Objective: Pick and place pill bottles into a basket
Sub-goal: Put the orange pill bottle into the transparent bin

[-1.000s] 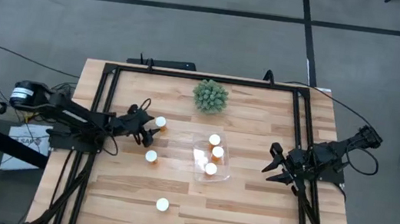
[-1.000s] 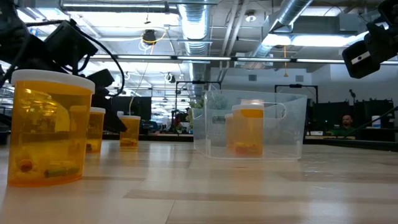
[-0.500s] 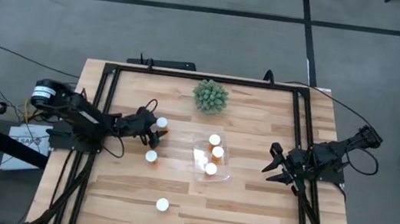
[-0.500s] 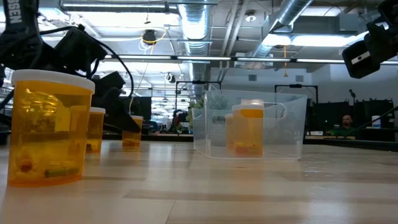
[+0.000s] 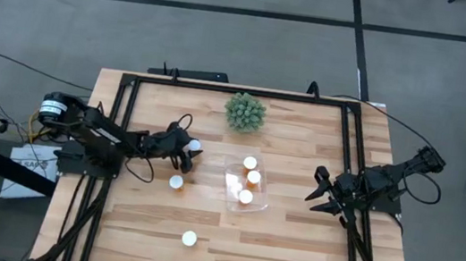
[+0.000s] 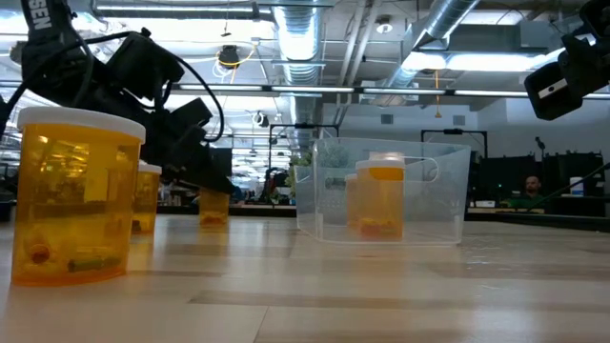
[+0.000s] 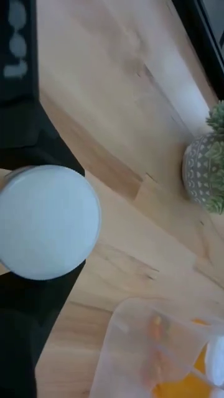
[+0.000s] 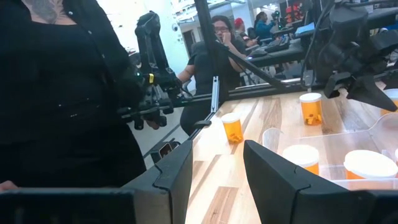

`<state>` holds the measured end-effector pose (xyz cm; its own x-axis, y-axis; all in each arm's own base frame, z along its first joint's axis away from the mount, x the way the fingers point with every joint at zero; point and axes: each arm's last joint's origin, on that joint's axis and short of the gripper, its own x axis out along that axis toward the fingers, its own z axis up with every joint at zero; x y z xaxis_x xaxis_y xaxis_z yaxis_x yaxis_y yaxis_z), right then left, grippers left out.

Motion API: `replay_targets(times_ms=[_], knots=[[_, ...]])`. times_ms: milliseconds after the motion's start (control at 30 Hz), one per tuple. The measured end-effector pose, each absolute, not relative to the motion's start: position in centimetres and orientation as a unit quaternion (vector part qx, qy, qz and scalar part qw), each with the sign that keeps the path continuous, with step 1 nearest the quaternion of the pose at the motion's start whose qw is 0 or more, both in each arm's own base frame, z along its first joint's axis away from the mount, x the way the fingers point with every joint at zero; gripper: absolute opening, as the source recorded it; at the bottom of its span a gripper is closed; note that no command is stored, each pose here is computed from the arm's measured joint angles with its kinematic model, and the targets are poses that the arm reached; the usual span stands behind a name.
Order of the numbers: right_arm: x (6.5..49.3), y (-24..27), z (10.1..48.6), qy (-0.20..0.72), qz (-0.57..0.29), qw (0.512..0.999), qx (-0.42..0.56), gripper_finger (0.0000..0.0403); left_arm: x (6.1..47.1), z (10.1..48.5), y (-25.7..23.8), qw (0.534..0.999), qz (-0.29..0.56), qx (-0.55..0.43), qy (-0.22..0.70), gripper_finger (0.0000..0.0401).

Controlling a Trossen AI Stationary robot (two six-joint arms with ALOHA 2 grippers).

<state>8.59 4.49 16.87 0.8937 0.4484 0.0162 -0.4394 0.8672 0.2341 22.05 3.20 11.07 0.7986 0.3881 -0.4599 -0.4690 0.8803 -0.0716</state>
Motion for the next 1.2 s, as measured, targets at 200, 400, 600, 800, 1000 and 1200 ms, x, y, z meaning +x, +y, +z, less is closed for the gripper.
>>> replay_targets(times_ms=[200, 400, 600, 800, 1000, 1200], knots=[[8.6, 4.5, 16.9, 0.019, 0.23, 0.966, 0.117, 0.0136, 23.0, 11.9, 3.3, 0.949, 0.22, -0.095, 0.205, 0.0189], [8.6, 4.5, 16.9, 0.019, 0.23, 0.966, 0.117, 0.0136, 24.8, 13.7, 3.4, 0.957, 0.214, -0.095, 0.172, 0.0188], [8.6, 4.5, 16.9, 0.019, 0.23, 0.966, 0.117, 0.0136, 27.0, 16.3, 3.4, 0.972, 0.165, -0.107, 0.129, 0.0184], [8.6, 4.5, 16.9, 0.019, 0.23, 0.966, 0.117, 0.0136, 29.1, 19.4, 3.4, 0.982, 0.126, -0.113, 0.08, 0.0196], [8.6, 4.5, 16.9, 0.019, 0.23, 0.966, 0.117, 0.0136, 30.6, 21.5, 3.2, 0.989, 0.064, -0.113, 0.075, 0.0184], [8.6, 4.5, 16.9, 0.02, 0.23, 0.966, 0.117, 0.0136, 32.5, 19.3, 2.5, 0.984, 0.02, -0.119, 0.133, 0.0194]])
